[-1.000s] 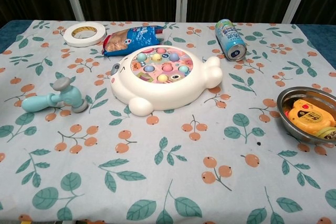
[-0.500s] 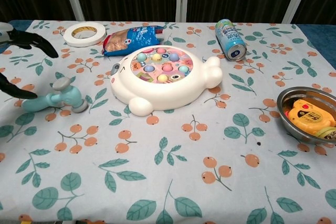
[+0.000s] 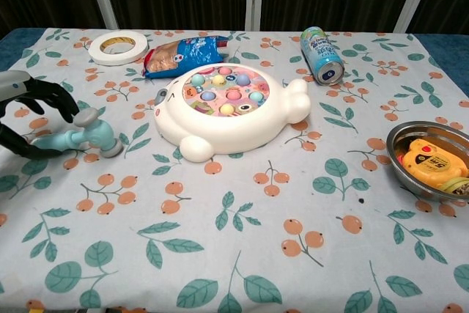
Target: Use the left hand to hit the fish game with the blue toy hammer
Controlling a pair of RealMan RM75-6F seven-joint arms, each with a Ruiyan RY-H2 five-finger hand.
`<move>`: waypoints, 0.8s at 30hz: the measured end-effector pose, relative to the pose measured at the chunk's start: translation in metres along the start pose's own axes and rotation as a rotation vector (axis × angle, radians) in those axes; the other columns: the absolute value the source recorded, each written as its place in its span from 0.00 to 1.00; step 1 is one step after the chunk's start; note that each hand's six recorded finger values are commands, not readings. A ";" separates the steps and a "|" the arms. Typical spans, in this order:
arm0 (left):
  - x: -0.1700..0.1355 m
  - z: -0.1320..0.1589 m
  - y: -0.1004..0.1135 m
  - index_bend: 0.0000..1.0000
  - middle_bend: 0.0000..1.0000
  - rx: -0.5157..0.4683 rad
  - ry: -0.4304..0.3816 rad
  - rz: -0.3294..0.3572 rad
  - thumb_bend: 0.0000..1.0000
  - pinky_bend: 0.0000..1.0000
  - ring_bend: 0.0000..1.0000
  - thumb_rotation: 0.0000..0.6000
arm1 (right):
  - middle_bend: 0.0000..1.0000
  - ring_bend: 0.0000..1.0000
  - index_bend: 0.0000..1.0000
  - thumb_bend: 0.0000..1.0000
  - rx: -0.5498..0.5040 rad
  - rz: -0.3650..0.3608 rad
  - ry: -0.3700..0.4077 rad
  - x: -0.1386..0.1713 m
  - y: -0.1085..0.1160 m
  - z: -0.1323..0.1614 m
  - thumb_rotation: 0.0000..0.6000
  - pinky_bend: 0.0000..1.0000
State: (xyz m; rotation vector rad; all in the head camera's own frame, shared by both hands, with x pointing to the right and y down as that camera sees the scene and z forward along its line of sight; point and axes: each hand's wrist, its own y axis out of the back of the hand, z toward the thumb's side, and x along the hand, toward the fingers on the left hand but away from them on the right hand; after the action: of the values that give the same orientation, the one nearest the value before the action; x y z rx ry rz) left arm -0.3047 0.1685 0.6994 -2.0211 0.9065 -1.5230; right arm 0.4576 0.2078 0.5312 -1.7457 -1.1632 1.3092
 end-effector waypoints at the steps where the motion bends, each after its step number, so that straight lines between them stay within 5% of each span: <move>1: 0.000 0.000 -0.001 0.33 0.35 0.003 0.001 0.001 0.21 0.27 0.21 1.00 | 0.13 0.00 0.00 0.22 0.000 0.001 0.001 0.000 0.000 0.000 1.00 0.00; 24: 0.011 0.023 -0.010 0.40 0.38 0.061 -0.008 -0.022 0.31 0.31 0.23 0.98 | 0.13 0.00 0.00 0.21 -0.001 0.011 -0.021 0.000 -0.002 -0.006 1.00 0.00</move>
State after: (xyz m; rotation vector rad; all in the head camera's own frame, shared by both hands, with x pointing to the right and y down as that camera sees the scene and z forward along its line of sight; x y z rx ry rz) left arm -0.2786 0.1666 0.7065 -1.9991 0.8273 -1.5341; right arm 0.4626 0.2083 0.5350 -1.7454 -1.1679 1.3369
